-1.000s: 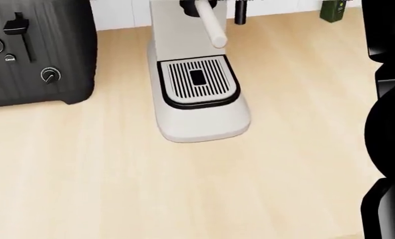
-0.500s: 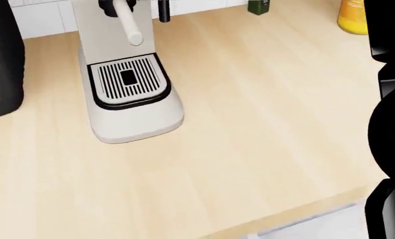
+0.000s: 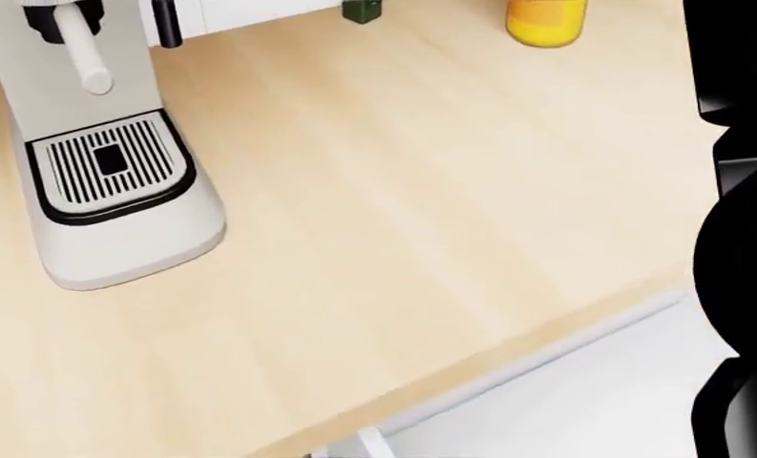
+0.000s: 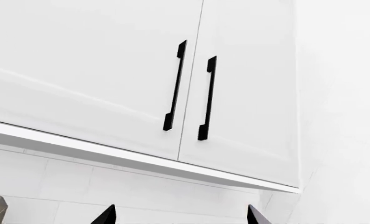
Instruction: Close the right drawer.
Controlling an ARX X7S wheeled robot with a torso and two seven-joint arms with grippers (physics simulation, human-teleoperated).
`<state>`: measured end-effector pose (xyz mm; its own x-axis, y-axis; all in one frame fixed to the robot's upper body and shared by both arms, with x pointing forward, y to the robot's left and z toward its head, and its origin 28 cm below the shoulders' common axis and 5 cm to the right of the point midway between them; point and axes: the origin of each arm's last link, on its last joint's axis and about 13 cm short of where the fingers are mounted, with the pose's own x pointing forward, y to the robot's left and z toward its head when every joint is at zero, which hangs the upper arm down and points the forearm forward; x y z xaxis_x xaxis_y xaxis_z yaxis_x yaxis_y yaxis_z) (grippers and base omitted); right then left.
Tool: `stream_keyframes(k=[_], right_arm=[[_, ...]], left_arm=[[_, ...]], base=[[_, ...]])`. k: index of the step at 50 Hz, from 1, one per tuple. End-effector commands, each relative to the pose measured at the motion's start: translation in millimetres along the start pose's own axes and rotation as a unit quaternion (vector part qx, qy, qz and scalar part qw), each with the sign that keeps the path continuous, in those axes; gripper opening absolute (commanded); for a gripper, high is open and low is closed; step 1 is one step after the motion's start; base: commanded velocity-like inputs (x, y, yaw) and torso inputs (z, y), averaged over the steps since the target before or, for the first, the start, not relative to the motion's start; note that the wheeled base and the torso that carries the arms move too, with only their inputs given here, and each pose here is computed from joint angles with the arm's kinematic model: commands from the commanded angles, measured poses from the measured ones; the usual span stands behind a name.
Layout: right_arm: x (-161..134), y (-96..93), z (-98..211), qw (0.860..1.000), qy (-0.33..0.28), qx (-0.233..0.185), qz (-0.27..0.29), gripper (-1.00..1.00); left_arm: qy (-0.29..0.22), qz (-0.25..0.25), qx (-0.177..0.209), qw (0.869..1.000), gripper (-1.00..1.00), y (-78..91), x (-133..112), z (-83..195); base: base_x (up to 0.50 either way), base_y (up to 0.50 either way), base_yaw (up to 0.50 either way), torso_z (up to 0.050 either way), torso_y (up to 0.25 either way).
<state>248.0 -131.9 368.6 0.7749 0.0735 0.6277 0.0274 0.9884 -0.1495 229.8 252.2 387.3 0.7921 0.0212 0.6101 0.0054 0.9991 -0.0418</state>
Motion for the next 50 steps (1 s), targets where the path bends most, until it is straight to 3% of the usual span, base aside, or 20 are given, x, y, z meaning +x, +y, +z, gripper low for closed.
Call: stream_keyframes(k=[1,50], right_arm=[[-1.4,0.2,2.4,1.0,-0.001,0.0,0.001,1.0],[-1.2,-2.5,0.6,1.0,-0.003,-0.001,0.004,1.0]], left_arm=[[0.001,0.001,0.002,1.0,1.0,1.4,-0.1,-1.5],[0.002,-0.001,0.003,1.0,1.0,-0.6,-0.9,-4.0]], base=[[0.0,0.0,-0.5,0.0,0.0],[0.0,0.0,-0.5,0.0,0.0]])
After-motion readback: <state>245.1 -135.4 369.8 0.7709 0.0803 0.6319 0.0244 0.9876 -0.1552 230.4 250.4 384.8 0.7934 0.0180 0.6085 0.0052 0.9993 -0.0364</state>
